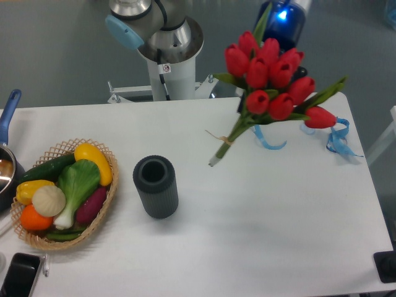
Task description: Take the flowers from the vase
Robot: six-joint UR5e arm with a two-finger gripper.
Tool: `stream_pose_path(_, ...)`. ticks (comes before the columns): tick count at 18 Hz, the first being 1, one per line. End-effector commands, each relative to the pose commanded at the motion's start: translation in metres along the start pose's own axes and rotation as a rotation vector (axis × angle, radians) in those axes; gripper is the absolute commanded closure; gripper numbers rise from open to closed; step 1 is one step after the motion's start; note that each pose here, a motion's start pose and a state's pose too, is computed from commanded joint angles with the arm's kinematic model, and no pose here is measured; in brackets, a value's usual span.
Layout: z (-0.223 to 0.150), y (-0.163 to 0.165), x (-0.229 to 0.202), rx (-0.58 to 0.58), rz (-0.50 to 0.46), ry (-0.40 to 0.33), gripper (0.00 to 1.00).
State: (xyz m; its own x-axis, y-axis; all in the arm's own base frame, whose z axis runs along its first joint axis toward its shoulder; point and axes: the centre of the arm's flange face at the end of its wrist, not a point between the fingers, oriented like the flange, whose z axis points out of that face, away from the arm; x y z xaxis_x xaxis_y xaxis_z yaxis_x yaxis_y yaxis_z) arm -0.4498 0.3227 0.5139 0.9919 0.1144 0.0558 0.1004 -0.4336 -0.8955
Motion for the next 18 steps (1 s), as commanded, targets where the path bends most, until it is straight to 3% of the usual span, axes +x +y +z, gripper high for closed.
stream_pose_path(5, 0.002, 0.016, -0.021, -0.009, 0.044, -0.006, 0.64)
stream_pose_path(18, 0.008, 0.023, -0.020, -0.021, 0.031, 0.002, 0.64)
